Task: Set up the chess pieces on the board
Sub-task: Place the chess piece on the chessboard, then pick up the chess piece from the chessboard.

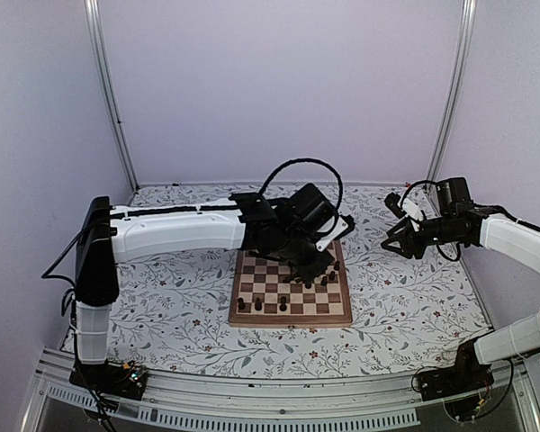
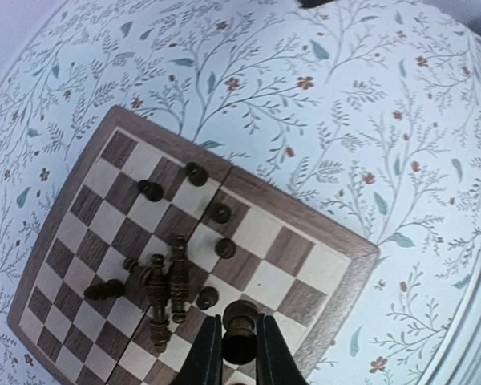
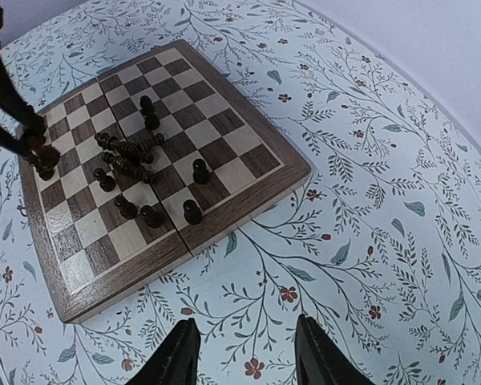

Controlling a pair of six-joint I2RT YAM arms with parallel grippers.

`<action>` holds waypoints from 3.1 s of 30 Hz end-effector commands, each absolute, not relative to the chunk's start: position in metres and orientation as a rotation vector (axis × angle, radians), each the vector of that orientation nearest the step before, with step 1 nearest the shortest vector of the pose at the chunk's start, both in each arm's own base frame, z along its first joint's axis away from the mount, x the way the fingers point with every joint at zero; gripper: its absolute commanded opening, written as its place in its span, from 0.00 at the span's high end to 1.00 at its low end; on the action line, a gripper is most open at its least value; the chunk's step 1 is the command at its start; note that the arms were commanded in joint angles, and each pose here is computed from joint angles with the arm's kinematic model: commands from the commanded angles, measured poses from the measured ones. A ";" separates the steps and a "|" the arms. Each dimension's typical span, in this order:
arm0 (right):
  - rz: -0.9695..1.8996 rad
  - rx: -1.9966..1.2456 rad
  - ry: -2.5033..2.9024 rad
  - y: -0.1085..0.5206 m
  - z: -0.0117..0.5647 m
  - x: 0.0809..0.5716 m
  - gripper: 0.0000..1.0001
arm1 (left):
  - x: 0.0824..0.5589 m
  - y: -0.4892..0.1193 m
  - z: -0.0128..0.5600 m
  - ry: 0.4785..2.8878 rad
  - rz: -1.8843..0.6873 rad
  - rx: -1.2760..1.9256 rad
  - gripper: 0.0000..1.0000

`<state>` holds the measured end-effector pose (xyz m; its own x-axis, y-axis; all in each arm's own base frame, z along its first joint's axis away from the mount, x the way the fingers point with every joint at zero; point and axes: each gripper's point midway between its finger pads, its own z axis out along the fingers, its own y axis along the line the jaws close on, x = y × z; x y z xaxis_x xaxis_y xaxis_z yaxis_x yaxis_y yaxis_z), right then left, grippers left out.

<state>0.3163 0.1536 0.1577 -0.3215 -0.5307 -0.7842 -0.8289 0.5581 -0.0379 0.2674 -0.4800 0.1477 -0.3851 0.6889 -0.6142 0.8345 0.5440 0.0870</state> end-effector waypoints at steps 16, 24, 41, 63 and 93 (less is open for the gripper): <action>0.381 -1.028 2.048 0.141 0.151 0.329 0.55 | 0.201 -0.545 0.095 2.098 -0.405 1.556 0.99; 0.353 -1.013 2.069 0.137 0.147 0.333 0.55 | 0.207 -0.544 0.079 2.134 -0.333 1.557 0.99; 0.363 -1.017 2.079 0.138 0.144 0.332 0.55 | 0.205 -0.535 0.061 2.194 -0.306 1.587 0.96; 0.377 -1.020 2.083 0.139 0.142 0.331 0.55 | 0.219 -0.532 0.144 2.084 -0.362 1.452 0.58; 0.450 -1.777 2.049 0.286 0.092 0.295 0.69 | 0.347 -0.310 0.270 1.899 -0.382 0.479 0.49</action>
<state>0.2938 0.2803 0.0930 -0.1498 -0.8368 -0.5266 -0.9847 0.1740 0.0037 0.3443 -0.3109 0.2187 -0.4201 0.2593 -0.8696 0.5099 0.8602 0.0101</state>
